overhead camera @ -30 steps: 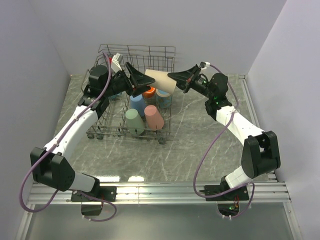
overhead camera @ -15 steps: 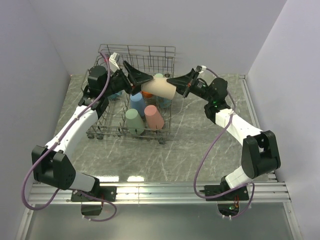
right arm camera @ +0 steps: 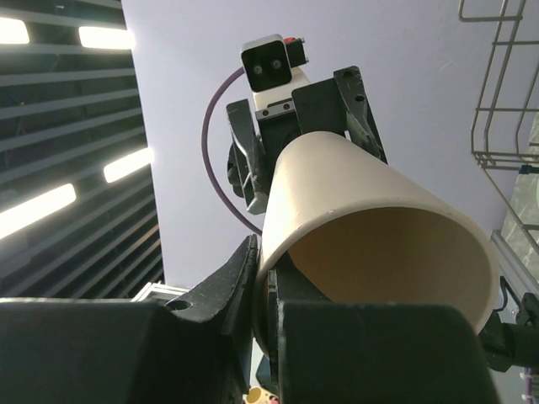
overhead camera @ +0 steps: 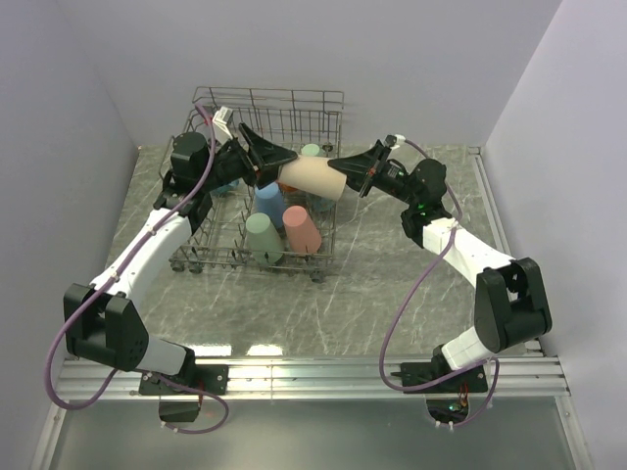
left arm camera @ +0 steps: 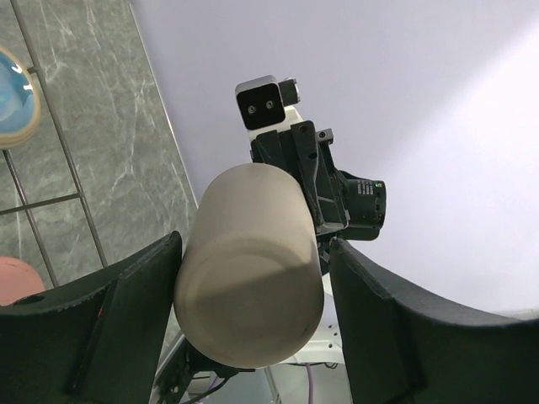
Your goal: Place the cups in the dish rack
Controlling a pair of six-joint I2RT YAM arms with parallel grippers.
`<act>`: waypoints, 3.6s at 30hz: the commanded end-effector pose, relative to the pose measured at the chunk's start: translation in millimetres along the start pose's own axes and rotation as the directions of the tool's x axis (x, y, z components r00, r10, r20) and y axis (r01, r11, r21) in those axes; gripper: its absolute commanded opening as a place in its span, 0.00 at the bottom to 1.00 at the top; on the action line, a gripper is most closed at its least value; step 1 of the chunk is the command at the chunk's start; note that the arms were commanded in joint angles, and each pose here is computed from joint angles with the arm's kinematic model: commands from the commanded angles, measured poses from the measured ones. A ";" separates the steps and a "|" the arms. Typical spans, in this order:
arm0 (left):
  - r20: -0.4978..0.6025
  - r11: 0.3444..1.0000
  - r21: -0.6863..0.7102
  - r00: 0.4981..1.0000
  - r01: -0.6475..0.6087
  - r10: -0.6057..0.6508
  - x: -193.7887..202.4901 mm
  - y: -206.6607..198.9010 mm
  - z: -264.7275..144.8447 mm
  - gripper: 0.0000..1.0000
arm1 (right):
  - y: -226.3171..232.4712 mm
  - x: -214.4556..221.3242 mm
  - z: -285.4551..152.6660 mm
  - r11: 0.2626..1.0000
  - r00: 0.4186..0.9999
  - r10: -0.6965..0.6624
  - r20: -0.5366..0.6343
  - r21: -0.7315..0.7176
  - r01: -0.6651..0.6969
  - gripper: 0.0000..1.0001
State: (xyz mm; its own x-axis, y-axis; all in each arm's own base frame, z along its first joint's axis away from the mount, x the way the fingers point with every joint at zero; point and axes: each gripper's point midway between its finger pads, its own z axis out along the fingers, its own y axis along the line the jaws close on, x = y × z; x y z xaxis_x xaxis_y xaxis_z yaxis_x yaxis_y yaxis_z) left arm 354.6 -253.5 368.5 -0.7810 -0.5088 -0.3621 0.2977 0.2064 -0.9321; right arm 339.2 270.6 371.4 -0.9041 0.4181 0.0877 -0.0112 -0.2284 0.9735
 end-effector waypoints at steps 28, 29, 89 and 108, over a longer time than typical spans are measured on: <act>0.258 0.522 -0.852 0.832 -0.043 0.491 -121.2 93.6 -157.1 0.00 | -37.0 -21.2 -74.7 0.834 0.951 -0.305 0.055 0.498 0.238 0.84; 0.246 0.483 -0.875 0.839 -0.023 0.485 -120.8 103.4 -166.0 0.00 | -38.9 -20.6 -75.3 0.834 0.952 -0.300 0.052 0.500 0.235 0.84; 0.250 0.333 -0.937 0.868 0.105 0.429 -106.4 160.5 -224.4 0.99 | -44.6 21.1 -104.9 0.771 0.917 -0.375 0.136 0.595 0.226 0.82; 0.180 0.453 -0.889 0.861 -0.065 0.477 -49.3 135.3 -213.2 0.99 | -33.7 93.9 -179.5 0.821 0.879 -0.392 0.270 0.533 0.203 0.94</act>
State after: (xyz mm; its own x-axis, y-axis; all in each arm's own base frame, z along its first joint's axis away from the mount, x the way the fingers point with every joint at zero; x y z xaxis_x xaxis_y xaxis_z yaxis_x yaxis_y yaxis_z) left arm 317.3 -24.7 249.9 -0.4729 -0.5200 -0.7113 -0.3385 0.8526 -0.3982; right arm 173.4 153.5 310.1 -0.6648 0.6932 -0.2785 0.0352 0.4015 0.9152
